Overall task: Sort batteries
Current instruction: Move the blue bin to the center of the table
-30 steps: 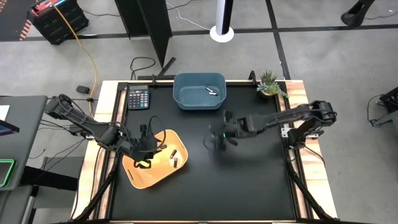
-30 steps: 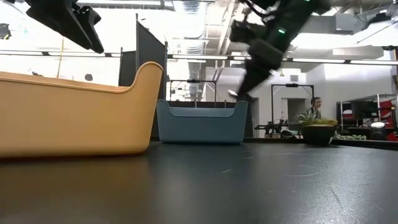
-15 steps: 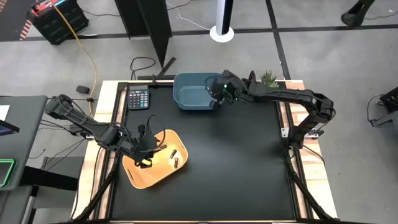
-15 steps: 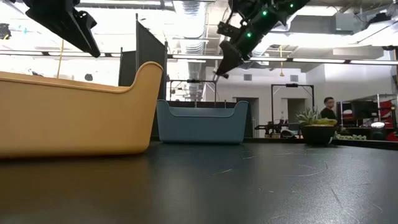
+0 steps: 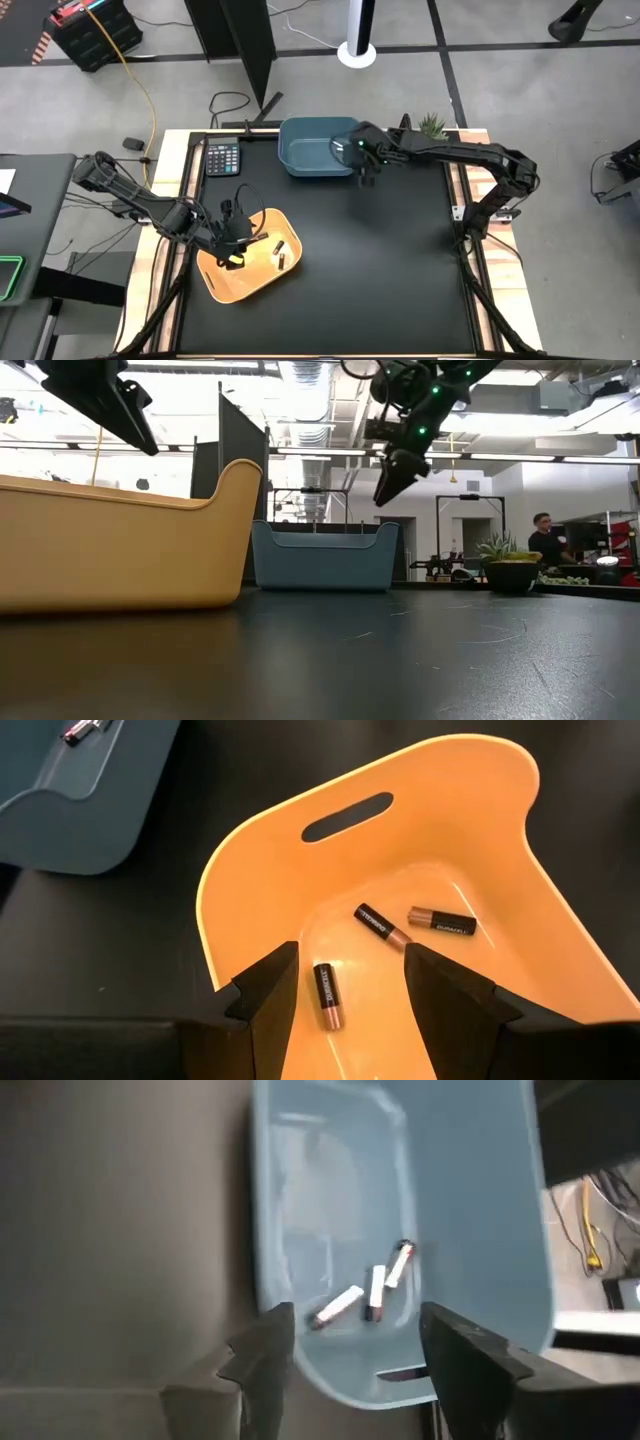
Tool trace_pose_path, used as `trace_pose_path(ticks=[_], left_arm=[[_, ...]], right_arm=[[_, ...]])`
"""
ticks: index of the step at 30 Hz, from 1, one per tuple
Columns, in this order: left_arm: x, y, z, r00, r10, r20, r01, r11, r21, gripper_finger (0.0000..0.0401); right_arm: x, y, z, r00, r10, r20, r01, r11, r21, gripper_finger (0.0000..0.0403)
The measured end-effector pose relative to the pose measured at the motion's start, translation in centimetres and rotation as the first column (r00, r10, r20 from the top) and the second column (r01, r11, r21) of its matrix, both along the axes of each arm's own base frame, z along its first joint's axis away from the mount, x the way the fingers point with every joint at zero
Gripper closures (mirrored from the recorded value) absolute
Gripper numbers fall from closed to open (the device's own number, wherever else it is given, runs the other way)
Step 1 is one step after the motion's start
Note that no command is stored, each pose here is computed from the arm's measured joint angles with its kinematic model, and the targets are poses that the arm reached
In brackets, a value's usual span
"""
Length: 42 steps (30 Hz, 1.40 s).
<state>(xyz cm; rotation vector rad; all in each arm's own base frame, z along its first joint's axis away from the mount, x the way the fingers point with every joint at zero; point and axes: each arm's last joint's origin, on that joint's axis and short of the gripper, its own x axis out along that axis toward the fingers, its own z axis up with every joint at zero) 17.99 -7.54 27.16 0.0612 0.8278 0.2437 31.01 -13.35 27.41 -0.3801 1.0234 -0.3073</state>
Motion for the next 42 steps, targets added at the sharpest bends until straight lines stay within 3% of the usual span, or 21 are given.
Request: trace_pose_path(ticks=[10, 21, 25, 35, 42], left_arm=[[-0.1, 0.0, 0.0, 1.0, -0.005, -0.008, 0.005, 1.0, 0.007, 0.0223], [-0.1, 0.0, -0.1, 1.0, 0.0, -0.009, 0.0, 1.0, 0.0, 0.0223], [-0.1, 0.0, -0.1, 1.0, 0.003, -0.009, -0.003, 1.0, -0.001, 0.0223], [-0.1, 0.0, -0.1, 1.0, -0.005, -0.013, 0.005, 1.0, 0.006, 0.0223], [-0.1, 0.0, -0.1, 1.0, -0.008, -0.014, 0.009, 1.0, 0.01, 0.0223]], right_arm=[[0.0, 0.8, -1.5, 0.976, 0.134, -0.174, -0.137, 0.991, -0.004, 0.0196], [1.8, -0.5, -5.3, 0.943, 0.113, -0.314, -0.123, 0.992, -0.013, 0.0207], [2.0, -1.1, -5.9, 0.926, 0.096, -0.366, -0.102, 0.995, 0.004, 0.0243], [1.6, -0.8, -6.0, 0.908, 0.095, -0.408, -0.086, 0.995, 0.041, 0.0384], [1.2, 0.6, -6.2, 0.881, 0.084, -0.466, -0.05, 0.995, 0.085, 0.0393]])
